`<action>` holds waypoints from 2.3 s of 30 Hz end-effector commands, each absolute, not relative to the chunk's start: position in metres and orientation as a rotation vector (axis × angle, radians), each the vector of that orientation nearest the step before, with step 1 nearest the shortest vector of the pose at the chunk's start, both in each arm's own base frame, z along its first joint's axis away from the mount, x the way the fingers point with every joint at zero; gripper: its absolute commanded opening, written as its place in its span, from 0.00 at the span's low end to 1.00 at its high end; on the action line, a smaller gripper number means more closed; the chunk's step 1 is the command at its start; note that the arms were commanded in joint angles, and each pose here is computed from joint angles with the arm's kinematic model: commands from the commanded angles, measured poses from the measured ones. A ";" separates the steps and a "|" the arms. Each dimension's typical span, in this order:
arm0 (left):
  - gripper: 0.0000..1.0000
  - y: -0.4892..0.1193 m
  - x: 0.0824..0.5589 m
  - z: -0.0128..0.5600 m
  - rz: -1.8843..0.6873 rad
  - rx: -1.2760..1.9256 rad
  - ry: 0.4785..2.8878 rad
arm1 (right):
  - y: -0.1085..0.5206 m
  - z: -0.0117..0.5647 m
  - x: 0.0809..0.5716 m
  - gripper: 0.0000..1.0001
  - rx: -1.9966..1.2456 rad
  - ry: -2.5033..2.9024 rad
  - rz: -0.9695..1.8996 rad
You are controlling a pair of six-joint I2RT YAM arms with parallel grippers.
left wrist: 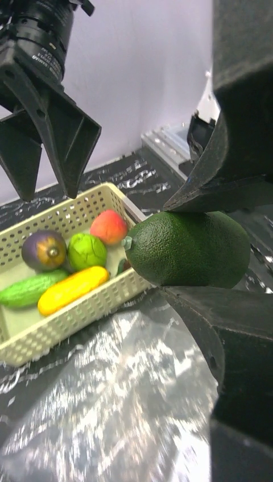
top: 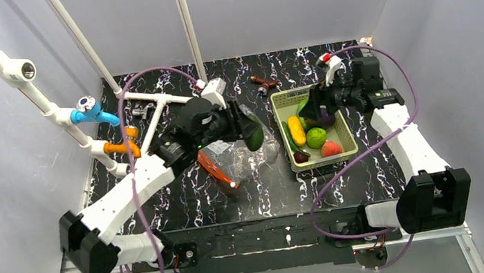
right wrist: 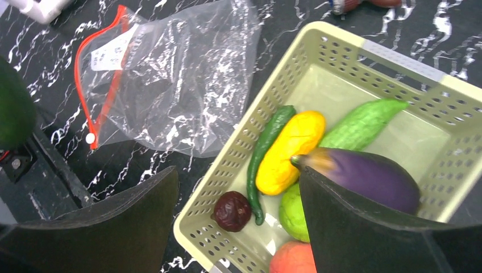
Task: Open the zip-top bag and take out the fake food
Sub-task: Pick up the fake vegetable from the zipper food storage bag, then place the fake vegetable in the bin, then reset both arms
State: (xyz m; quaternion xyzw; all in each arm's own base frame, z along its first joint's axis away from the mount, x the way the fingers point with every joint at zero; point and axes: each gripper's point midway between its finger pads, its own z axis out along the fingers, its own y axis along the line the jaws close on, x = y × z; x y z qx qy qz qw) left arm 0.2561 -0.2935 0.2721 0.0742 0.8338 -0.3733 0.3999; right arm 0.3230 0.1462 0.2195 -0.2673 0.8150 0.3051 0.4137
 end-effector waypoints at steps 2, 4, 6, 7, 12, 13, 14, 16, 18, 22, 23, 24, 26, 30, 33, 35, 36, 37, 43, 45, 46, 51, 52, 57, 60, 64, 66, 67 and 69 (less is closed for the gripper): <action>0.00 -0.360 0.271 0.293 -1.291 0.121 1.991 | 0.127 0.249 0.325 0.84 -0.659 1.946 0.772; 0.00 -0.377 0.281 0.282 -1.317 0.115 2.013 | 0.123 0.251 0.324 0.84 -0.649 1.940 0.772; 0.00 -0.393 0.290 0.271 -1.348 0.113 2.034 | 0.116 0.251 0.326 0.84 -0.629 1.940 0.759; 0.00 -0.399 0.294 0.265 -1.357 0.109 2.045 | 0.114 0.252 0.326 0.84 -0.623 1.939 0.753; 0.00 -0.425 0.315 0.232 -1.365 0.077 2.111 | 0.108 0.254 0.327 0.84 -0.608 1.933 0.741; 0.03 -0.430 0.315 0.230 -1.376 0.081 2.116 | 0.107 0.254 0.327 0.84 -0.605 1.932 0.739; 0.06 -0.435 0.318 0.225 -1.376 0.078 2.129 | 0.107 0.254 0.327 0.84 -0.603 1.933 0.740; 0.15 -0.444 0.320 0.216 -1.379 0.091 2.154 | 0.106 0.254 0.327 0.84 -0.601 1.933 0.741; 0.32 -0.452 0.320 0.205 -1.368 0.105 2.202 | 0.104 0.253 0.328 0.84 -0.608 1.928 0.732; 0.73 -0.449 0.321 0.192 -1.277 0.145 2.248 | 0.103 0.253 0.328 0.84 -0.619 1.923 0.727; 0.94 -0.446 0.320 0.192 -1.254 0.156 2.251 | 0.103 0.253 0.328 0.84 -0.620 1.923 0.730; 0.98 -0.443 0.320 0.193 -1.234 0.167 2.251 | 0.103 0.252 0.328 0.84 -0.617 1.926 0.731; 0.98 -0.437 0.317 0.195 -1.202 0.193 2.249 | 0.104 0.252 0.328 0.84 -0.621 1.926 0.741; 0.98 -0.423 0.313 0.209 -1.150 0.240 2.213 | 0.105 0.251 0.327 0.84 -0.621 1.929 0.752; 0.98 -0.407 0.308 0.226 -1.088 0.285 2.166 | 0.105 0.253 0.325 0.84 -0.623 1.923 0.759; 0.98 -0.388 0.302 0.238 -1.024 0.322 2.136 | 0.106 0.255 0.322 0.84 -0.630 1.913 0.772; 0.98 -0.378 0.300 0.240 -0.976 0.341 2.125 | 0.107 0.256 0.320 0.84 -0.633 1.909 0.780; 0.98 -0.367 0.295 0.244 -0.932 0.376 2.111 | 0.107 0.257 0.318 0.84 -0.635 1.904 0.788; 0.98 -0.288 0.261 0.256 -0.649 0.553 2.036 | 0.102 0.267 0.312 0.84 -0.621 1.897 0.772; 0.98 -0.268 0.251 0.269 -0.612 0.566 1.994 | 0.098 0.272 0.311 0.84 -0.611 1.885 0.753; 0.98 -0.259 0.247 0.277 -0.602 0.555 1.970 | 0.095 0.275 0.311 0.84 -0.605 1.878 0.741; 0.98 -0.221 0.229 0.305 -0.591 0.478 1.850 | 0.075 0.300 0.304 0.84 -0.588 1.816 0.637; 0.98 -0.217 0.224 0.308 -0.590 0.496 1.843 | 0.070 0.305 0.302 0.84 -0.602 1.803 0.603; 0.98 -0.183 0.208 0.322 -0.507 0.465 1.896 | 0.041 0.325 0.294 0.84 -0.481 1.815 0.532; 0.98 -0.166 0.195 0.327 -0.501 0.451 1.878 | 0.035 0.331 0.288 0.84 -0.460 1.807 0.503; 0.98 -0.140 0.187 0.308 -0.424 0.393 1.902 | 0.039 0.330 0.273 0.84 -0.447 1.819 0.506; 0.98 -0.124 0.184 0.302 -0.379 0.350 1.916 | 0.042 0.332 0.265 0.84 -0.440 1.828 0.511; 0.98 -0.117 0.182 0.301 -0.358 0.328 1.917 | 0.043 0.335 0.262 0.84 -0.439 1.829 0.511; 0.98 -0.108 0.179 0.304 -0.347 0.297 1.898 | 0.011 0.327 0.268 0.84 -0.315 1.910 0.313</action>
